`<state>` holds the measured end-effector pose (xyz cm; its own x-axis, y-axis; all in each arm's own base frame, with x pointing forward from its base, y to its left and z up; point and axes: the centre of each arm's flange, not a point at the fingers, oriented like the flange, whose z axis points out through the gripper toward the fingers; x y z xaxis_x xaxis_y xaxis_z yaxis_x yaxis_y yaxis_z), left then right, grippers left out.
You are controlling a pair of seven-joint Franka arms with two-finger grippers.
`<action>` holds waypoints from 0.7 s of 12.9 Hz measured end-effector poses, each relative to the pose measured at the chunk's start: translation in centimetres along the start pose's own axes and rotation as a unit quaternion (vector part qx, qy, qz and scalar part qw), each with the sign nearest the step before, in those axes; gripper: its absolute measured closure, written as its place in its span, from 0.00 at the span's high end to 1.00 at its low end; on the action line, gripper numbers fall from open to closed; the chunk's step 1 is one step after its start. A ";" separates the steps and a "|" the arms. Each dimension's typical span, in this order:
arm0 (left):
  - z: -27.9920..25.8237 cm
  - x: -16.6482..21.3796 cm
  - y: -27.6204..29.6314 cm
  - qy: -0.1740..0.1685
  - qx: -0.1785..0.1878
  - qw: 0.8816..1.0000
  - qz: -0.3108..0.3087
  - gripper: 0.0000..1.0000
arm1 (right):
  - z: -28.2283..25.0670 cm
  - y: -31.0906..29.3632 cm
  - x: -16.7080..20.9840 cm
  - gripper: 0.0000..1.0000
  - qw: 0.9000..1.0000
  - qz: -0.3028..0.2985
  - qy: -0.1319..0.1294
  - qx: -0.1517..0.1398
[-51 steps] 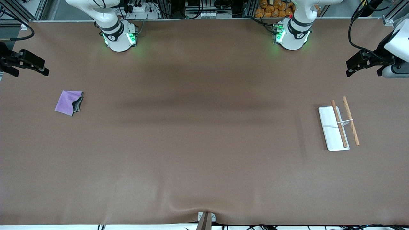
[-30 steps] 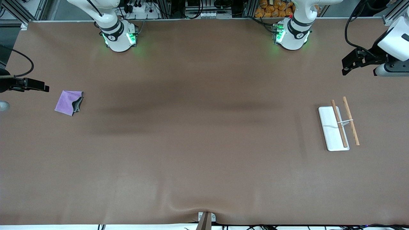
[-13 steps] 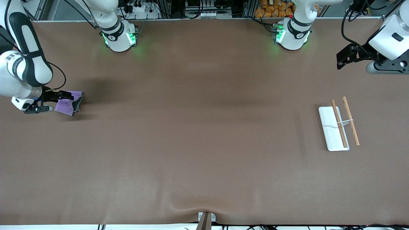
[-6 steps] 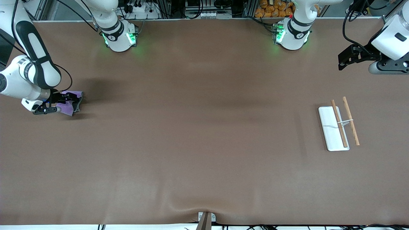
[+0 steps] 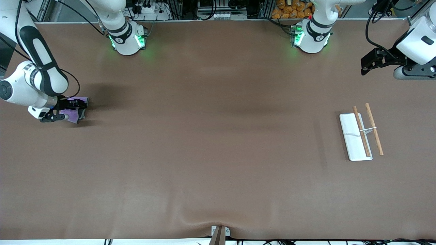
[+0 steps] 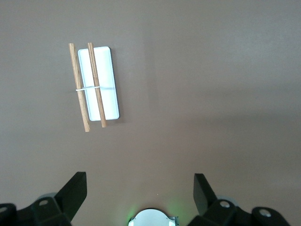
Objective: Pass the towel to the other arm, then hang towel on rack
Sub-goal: 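Close the right gripper on the purple towel's edge, then lift the towel with the right gripper toward the table middle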
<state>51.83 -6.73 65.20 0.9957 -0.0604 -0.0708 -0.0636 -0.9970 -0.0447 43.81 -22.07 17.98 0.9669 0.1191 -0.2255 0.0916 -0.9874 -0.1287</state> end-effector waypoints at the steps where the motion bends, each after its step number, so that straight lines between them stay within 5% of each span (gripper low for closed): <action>1: 0.0 0.0 0.0 0.000 0.000 1.000 0.000 1.00 | 0.1 0.0 0.0 0.65 1.000 -0.001 0.002 -0.001; 3: 0.1 0.1 0.0 -0.001 0.000 1.000 0.000 1.00 | 0.3 0.1 -0.2 0.56 1.000 -0.016 0.008 -0.005; 7: 0.3 0.1 -0.1 -0.003 0.000 1.000 -0.001 1.00 | 0.4 0.4 -0.4 0.05 0.999 -0.033 0.014 -0.008; 9: 0.4 0.2 -0.1 -0.004 0.000 1.000 -0.001 1.00 | 0.6 0.2 -0.5 0.02 0.999 -0.037 0.006 -0.002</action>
<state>51.99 -6.61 64.83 0.9952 -0.0583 -0.0782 -0.0619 -0.9971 -0.0447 43.18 -22.26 17.50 0.9600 0.1913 -0.2044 0.1645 -0.9763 -0.1409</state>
